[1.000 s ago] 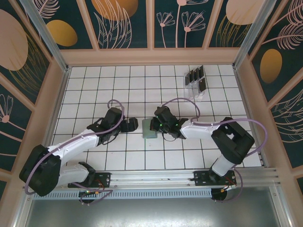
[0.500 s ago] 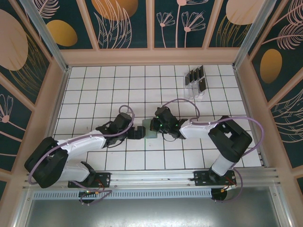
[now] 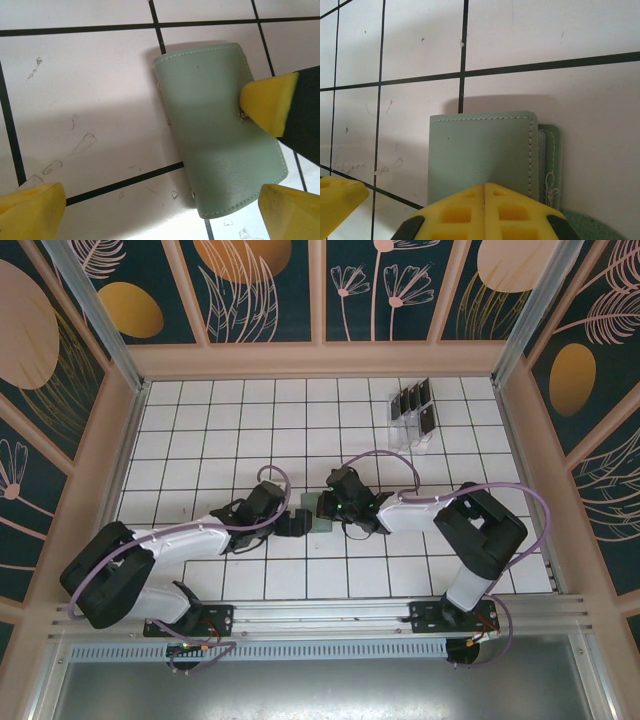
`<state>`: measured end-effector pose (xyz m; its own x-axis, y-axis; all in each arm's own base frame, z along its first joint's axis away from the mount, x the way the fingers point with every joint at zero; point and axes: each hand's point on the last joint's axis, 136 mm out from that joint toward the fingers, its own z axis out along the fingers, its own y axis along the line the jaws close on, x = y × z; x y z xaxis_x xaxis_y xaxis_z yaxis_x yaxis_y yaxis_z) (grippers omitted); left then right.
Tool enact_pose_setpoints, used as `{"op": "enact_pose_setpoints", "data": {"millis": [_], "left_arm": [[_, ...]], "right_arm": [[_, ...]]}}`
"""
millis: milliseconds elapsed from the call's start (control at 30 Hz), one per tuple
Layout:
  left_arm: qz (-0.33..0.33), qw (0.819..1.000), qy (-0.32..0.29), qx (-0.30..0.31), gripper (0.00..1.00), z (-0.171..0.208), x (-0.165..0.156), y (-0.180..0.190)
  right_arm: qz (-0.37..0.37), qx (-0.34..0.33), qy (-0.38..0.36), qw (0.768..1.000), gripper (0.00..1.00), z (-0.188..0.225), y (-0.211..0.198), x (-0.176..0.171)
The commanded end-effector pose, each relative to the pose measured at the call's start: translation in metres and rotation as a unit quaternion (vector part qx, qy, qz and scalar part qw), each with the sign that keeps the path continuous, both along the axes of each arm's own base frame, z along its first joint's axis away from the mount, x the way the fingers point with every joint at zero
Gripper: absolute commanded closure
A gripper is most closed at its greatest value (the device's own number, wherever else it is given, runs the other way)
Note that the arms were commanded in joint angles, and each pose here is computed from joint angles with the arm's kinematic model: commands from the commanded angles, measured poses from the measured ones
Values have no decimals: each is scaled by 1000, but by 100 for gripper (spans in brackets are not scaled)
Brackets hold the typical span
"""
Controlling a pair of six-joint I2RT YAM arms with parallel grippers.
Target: Put the credit cards into the card holder
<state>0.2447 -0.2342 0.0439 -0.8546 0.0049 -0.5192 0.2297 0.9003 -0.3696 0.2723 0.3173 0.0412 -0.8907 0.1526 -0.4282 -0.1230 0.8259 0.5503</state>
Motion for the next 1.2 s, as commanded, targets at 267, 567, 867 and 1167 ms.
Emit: {"op": "enact_pose_setpoints", "data": {"millis": [267, 567, 867, 1167], "left_arm": [[-1, 1000, -3, 14, 2, -18, 0, -3], [3, 999, -8, 52, 2, -32, -3, 8], [26, 992, 2, 120, 2, -51, -6, 28], [54, 986, 9, 158, 2, -60, -5, 42]], "right_arm": [[-1, -1, 10, 1000, 100, -10, -3, -2], [2, 2, 16, 1000, 100, -11, 0, -2], [4, 17, -4, 1000, 97, 16, 5, 7], [-30, 20, -51, 998, 77, 71, -23, 16]]}}
